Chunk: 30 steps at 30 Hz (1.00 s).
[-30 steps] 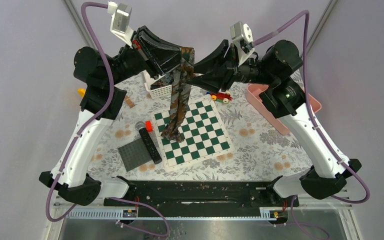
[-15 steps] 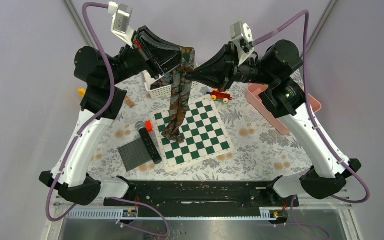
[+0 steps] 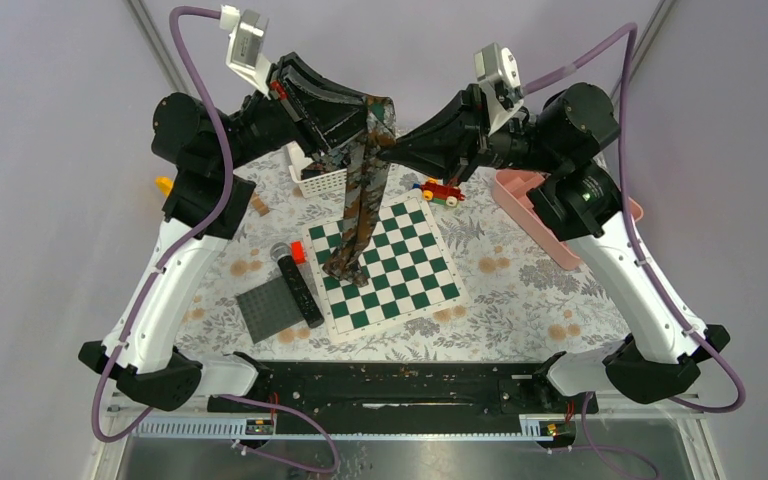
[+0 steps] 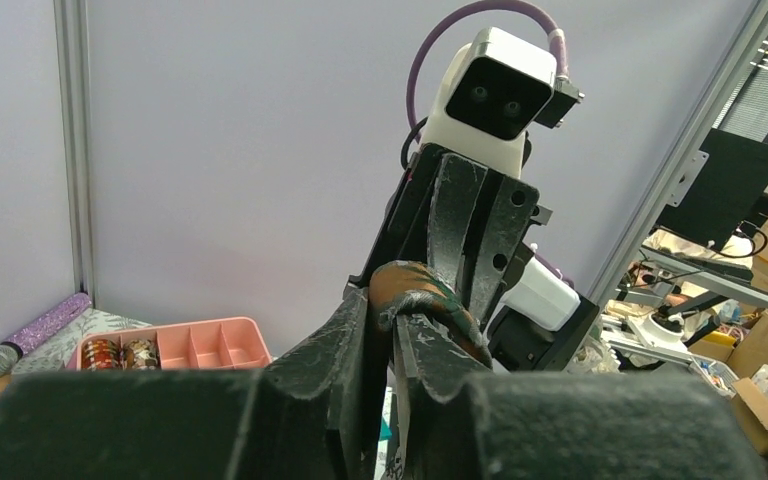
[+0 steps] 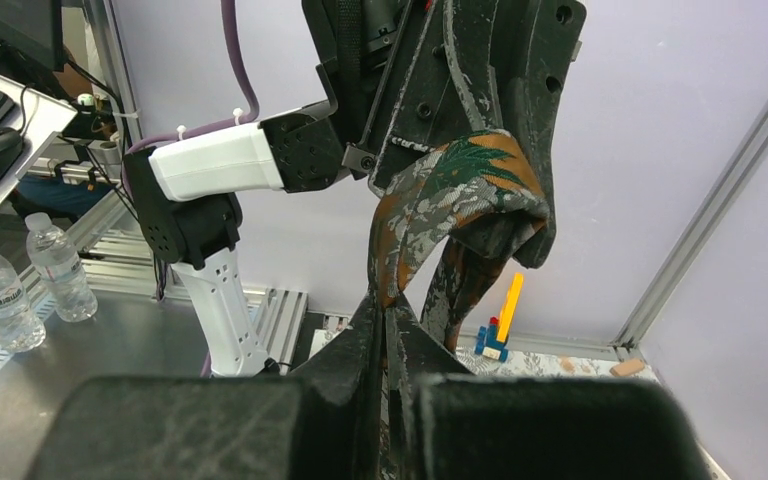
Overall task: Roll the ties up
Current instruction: Flatten out the tie at the center of the board.
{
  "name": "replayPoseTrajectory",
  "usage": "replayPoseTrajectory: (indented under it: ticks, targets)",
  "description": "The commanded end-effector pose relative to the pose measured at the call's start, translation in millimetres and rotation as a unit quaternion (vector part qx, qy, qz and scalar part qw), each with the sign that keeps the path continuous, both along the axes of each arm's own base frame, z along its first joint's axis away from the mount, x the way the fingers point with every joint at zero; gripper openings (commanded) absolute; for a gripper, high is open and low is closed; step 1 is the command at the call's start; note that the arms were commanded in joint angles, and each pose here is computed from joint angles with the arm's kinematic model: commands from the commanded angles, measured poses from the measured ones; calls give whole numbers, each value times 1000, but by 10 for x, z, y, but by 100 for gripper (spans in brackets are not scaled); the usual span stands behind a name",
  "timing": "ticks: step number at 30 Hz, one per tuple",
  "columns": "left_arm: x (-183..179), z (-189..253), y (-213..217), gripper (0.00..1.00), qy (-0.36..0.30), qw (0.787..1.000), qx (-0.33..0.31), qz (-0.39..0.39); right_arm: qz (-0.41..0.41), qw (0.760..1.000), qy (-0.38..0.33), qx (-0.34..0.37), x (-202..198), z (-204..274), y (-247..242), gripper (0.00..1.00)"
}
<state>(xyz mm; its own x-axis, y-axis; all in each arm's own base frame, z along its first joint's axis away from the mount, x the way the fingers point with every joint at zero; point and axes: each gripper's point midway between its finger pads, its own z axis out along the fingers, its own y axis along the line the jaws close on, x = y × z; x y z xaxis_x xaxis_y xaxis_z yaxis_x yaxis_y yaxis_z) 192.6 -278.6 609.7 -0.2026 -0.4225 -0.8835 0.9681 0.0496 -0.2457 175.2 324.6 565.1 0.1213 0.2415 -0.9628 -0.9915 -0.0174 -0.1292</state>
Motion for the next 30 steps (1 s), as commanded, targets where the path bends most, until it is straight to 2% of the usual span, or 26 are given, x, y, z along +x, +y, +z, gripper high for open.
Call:
replayPoseTrajectory:
  ticks: [1,12,30]
  targets:
    - [-115,78,23,16,-30,1000,-8,-4,0,999,-35,29,-150,291,-135,0]
    - [-153,-21,-15,32,-44,999,7,-7,-2,998,-43,39,-197,396,-179,0]
    - [-246,-108,-20,36,-60,998,7,-22,-2,999,-37,40,-208,469,-189,0]
